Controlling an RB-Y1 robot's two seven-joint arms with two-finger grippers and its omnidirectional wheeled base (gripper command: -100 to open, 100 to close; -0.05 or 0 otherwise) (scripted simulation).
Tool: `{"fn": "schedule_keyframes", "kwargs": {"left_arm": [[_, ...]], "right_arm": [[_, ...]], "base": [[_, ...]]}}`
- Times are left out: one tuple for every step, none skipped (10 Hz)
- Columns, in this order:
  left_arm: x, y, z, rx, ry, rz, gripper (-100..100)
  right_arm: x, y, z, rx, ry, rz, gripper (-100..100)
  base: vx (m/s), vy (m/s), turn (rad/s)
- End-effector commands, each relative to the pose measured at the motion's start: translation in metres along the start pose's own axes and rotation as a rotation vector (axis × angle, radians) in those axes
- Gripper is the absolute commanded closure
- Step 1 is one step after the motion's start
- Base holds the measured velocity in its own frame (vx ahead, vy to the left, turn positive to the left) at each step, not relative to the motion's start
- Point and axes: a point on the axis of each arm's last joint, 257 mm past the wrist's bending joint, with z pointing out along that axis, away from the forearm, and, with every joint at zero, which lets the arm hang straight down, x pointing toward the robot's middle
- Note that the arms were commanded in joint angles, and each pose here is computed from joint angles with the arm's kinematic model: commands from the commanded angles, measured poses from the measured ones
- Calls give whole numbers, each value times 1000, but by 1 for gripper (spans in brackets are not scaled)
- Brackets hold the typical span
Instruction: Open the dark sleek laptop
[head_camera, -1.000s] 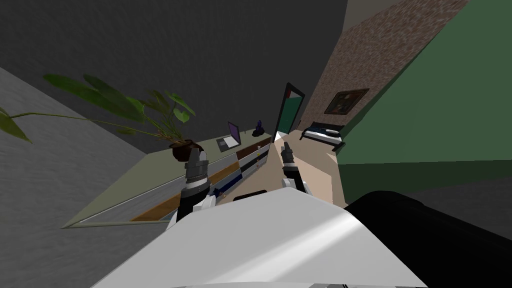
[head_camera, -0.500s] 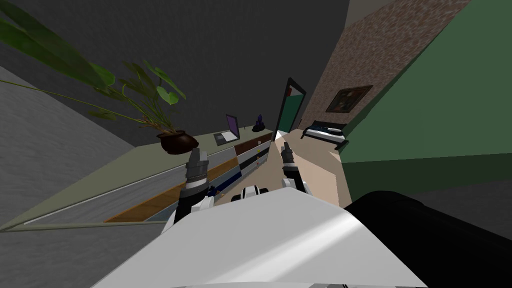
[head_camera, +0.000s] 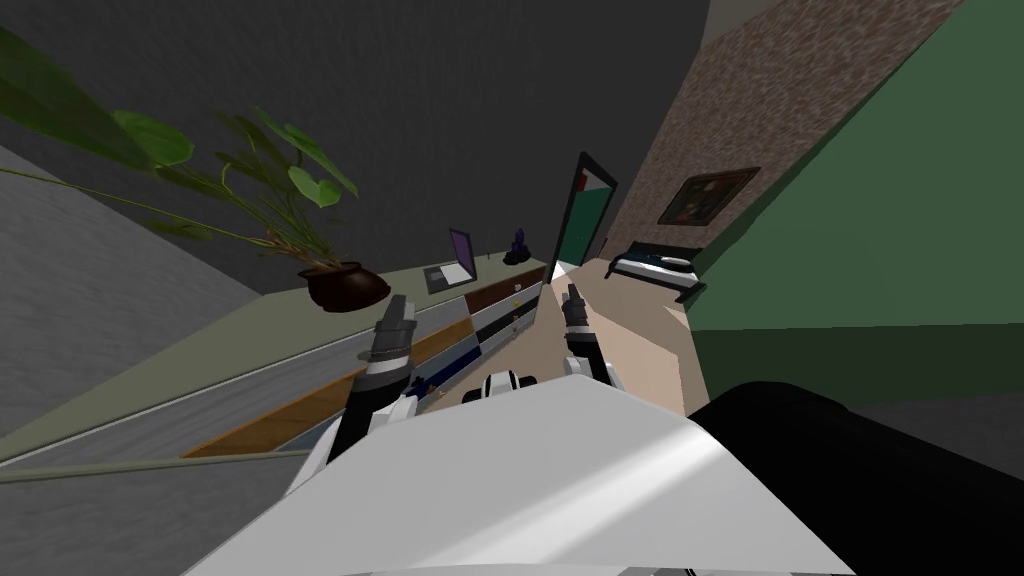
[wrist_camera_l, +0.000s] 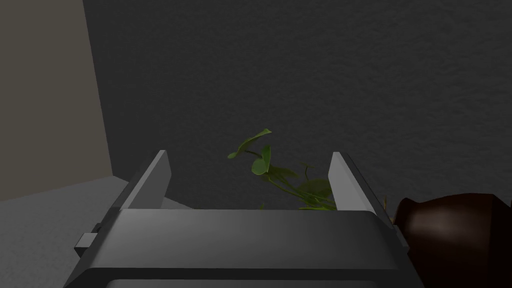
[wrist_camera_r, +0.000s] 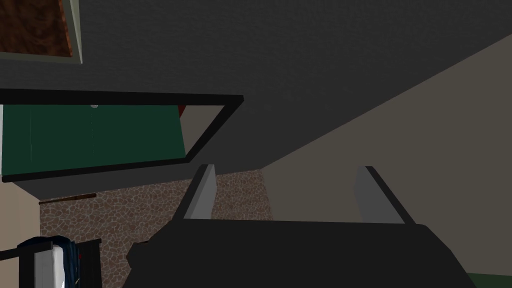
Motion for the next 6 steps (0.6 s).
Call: {"fn": "schedule_keyframes", "kwargs": {"left_arm": [[-4, 10, 5, -44, 27, 28, -100], [-6, 13, 8, -58, 32, 38, -100], [-6, 16, 7, -67, 33, 38, -100], [-8, 20, 10, -88, 38, 48, -100], [-12, 22, 12, -100, 38, 57, -100], [-11, 24, 12, -110, 40, 57, -100]], "right_arm": [[0, 0, 0, 0, 0, 0, 0], [0, 0, 0, 0, 0, 0, 0], [0, 0, 0, 0, 0, 0, 0], [0, 0, 0, 0, 0, 0, 0], [0, 0, 0, 0, 0, 0, 0], [0, 0, 0, 0, 0, 0, 0]], "base": [[92, -84, 48], [113, -106, 60], [83, -85, 26], [68, -82, 38], [82, -100, 68], [61, -65, 24]]}}
